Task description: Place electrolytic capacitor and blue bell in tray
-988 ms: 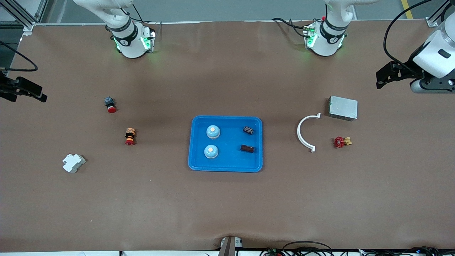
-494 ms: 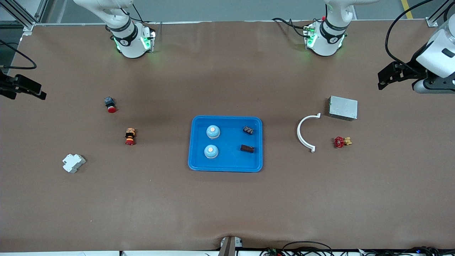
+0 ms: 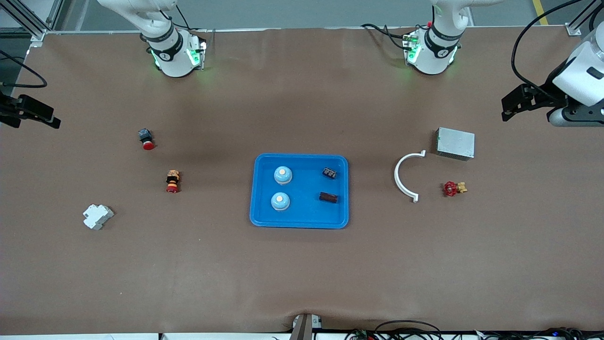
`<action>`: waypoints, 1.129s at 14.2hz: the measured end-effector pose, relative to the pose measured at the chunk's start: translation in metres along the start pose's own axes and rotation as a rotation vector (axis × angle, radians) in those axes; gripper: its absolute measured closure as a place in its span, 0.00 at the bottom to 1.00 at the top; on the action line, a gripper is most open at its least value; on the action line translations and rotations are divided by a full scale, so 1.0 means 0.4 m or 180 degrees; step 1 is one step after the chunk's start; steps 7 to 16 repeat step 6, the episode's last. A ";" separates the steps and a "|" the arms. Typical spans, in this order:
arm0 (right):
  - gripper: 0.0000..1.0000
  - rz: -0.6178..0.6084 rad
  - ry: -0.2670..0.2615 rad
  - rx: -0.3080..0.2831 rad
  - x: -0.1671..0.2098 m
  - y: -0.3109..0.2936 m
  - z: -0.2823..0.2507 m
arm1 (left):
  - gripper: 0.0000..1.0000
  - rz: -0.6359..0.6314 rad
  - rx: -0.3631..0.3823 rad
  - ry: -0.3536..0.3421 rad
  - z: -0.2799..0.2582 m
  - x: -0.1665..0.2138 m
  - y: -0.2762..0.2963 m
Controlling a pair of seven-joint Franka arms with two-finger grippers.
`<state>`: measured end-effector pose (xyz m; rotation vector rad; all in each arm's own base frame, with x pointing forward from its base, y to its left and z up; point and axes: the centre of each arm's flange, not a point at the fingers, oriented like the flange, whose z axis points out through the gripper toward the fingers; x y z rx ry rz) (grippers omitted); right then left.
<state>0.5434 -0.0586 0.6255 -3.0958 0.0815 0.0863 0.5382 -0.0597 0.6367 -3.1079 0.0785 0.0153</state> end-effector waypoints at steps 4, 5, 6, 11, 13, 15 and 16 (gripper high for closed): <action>0.00 0.0000 -0.0001 0.0001 -0.008 0.000 -0.008 | 0.00 -0.0007 -0.0001 0.0005 -0.002 0.000 -0.003; 0.00 0.0000 0.0004 -0.0005 -0.010 0.000 -0.011 | 0.00 -0.0007 -0.0001 0.0006 -0.002 0.000 -0.003; 0.00 0.0001 0.0009 -0.0015 -0.012 0.001 -0.014 | 0.00 -0.0008 -0.0001 0.0005 -0.002 0.000 -0.003; 0.00 0.0001 0.0009 -0.0015 -0.012 0.001 -0.014 | 0.00 -0.0008 -0.0001 0.0005 -0.002 0.000 -0.003; 0.00 0.0001 0.0009 -0.0015 -0.012 0.001 -0.014 | 0.00 -0.0008 -0.0001 0.0005 -0.002 0.000 -0.003; 0.00 0.0001 0.0009 -0.0015 -0.012 0.001 -0.014 | 0.00 -0.0008 -0.0001 0.0005 -0.002 0.000 -0.003; 0.00 0.0001 0.0009 -0.0015 -0.012 0.001 -0.014 | 0.00 -0.0008 -0.0001 0.0005 -0.002 0.000 -0.003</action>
